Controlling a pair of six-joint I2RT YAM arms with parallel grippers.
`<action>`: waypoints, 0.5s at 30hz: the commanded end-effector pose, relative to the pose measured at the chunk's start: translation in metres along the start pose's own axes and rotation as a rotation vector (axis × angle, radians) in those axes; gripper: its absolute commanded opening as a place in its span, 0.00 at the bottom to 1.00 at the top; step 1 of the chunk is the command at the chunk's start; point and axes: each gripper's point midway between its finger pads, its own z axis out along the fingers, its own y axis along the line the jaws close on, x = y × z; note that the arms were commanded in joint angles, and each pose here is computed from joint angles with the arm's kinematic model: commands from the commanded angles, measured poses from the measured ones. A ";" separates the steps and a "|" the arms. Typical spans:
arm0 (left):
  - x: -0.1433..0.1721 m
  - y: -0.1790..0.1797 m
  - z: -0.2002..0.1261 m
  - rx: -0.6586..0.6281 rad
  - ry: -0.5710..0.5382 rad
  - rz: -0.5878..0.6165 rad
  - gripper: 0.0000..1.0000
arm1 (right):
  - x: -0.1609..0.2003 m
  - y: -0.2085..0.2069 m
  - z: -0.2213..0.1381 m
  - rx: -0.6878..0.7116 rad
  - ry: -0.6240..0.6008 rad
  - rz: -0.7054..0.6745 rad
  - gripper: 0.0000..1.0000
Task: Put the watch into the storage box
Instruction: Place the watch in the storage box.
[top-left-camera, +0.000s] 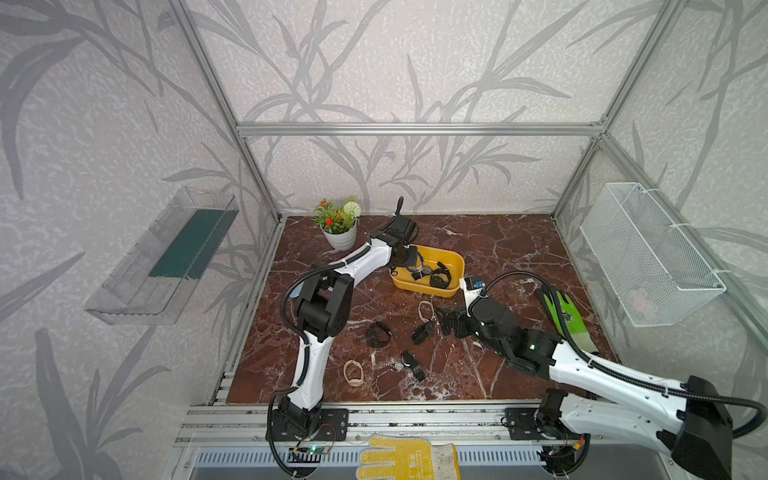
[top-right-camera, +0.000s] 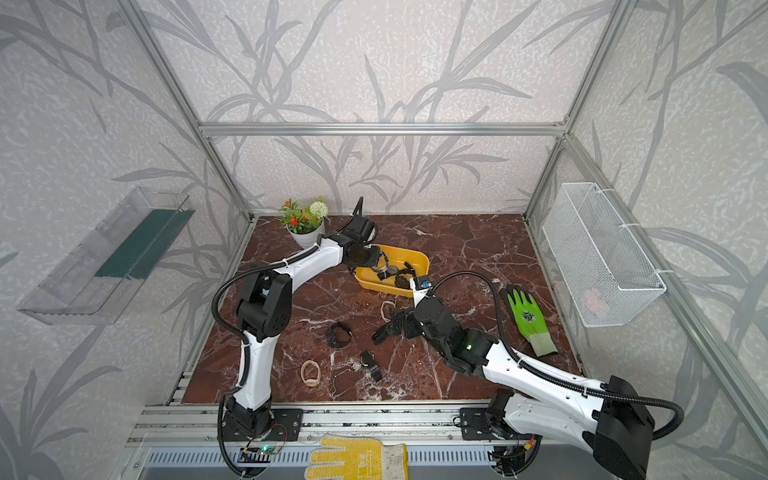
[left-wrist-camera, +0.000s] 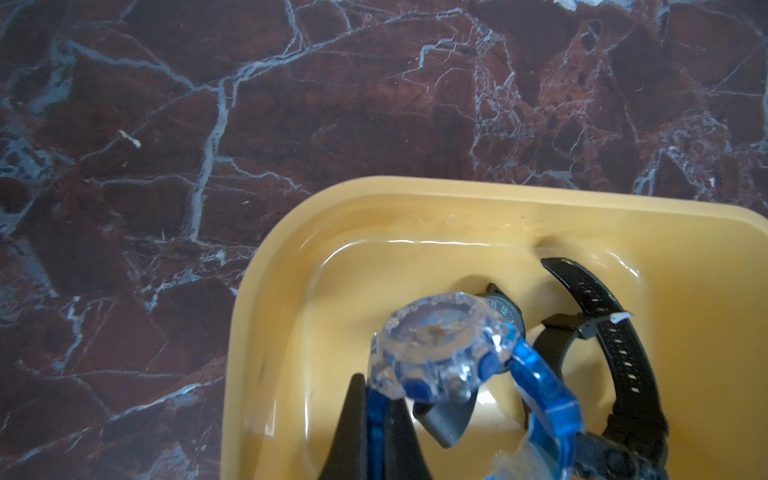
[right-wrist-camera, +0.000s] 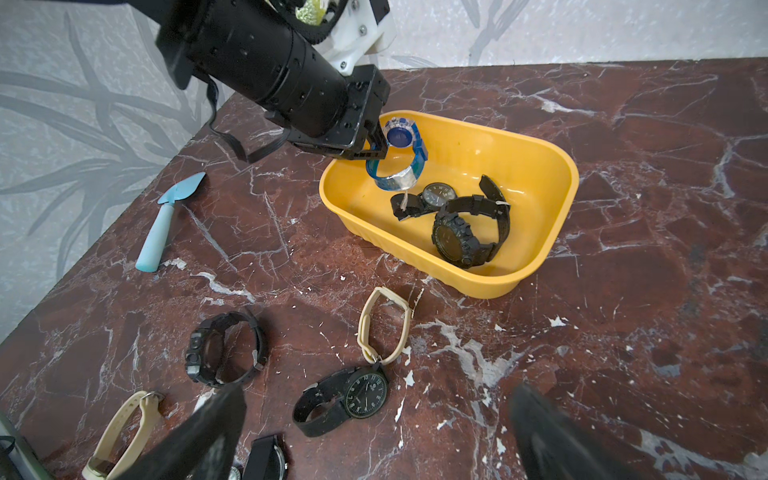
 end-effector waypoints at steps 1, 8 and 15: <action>-0.002 0.009 0.008 -0.027 0.027 -0.014 0.00 | -0.003 -0.002 0.001 0.010 -0.003 0.013 0.99; 0.003 0.021 0.026 -0.052 0.063 -0.050 0.00 | -0.003 -0.001 0.004 0.014 0.005 0.006 0.99; 0.006 0.023 0.034 -0.056 0.073 -0.082 0.00 | -0.003 0.004 0.009 0.002 0.015 0.005 0.99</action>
